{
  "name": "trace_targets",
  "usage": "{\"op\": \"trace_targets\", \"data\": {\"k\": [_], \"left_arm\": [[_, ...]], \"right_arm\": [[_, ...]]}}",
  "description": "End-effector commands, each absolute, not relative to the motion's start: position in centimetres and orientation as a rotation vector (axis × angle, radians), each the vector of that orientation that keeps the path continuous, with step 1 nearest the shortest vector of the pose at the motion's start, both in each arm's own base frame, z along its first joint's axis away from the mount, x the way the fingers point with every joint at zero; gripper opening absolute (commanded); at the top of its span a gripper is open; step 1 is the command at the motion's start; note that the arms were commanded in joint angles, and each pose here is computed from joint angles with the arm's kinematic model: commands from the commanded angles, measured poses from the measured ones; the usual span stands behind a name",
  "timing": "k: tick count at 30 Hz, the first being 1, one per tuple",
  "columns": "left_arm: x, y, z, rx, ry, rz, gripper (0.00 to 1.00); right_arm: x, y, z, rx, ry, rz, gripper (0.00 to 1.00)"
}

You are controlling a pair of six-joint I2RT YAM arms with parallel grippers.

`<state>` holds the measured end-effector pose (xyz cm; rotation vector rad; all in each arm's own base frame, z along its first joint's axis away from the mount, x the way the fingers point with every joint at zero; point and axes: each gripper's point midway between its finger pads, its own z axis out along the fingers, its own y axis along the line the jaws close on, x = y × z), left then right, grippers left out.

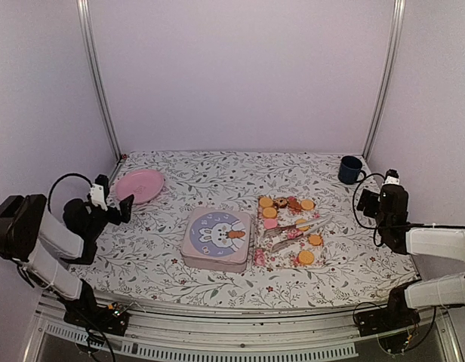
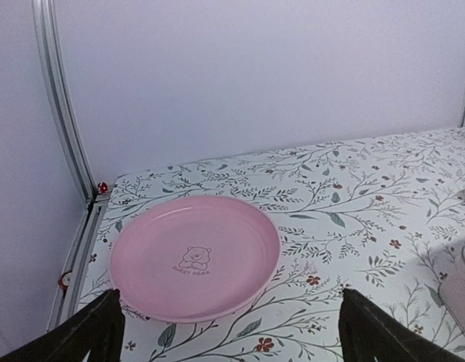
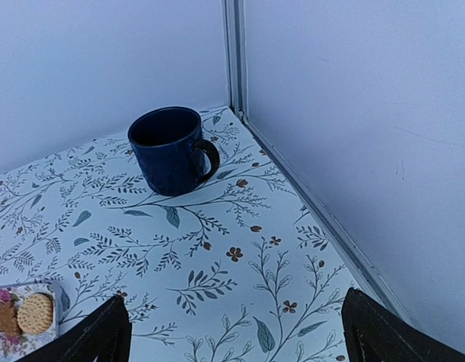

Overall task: Pack the cookies
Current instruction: Reset both arms

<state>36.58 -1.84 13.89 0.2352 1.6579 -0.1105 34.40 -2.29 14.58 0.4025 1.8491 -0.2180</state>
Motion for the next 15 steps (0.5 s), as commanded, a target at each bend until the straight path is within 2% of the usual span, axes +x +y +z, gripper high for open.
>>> {"op": "trace_targets", "data": {"k": [1,9,15], "left_arm": [[33.3,-2.8,17.4,0.286,1.391,-0.084,0.99],[34.5,-3.0,17.0,0.304,1.427,-0.097,0.99],[32.2,-3.3,17.8,0.314,1.355,-0.082,0.99]], "right_arm": [[35.3,-3.9,15.3,0.394,1.737,-0.255,0.99],[36.3,-3.3,17.5,0.249,1.57,-0.179,0.99],[35.8,-0.4,17.0,0.052,1.479,-0.092,0.99]]}}
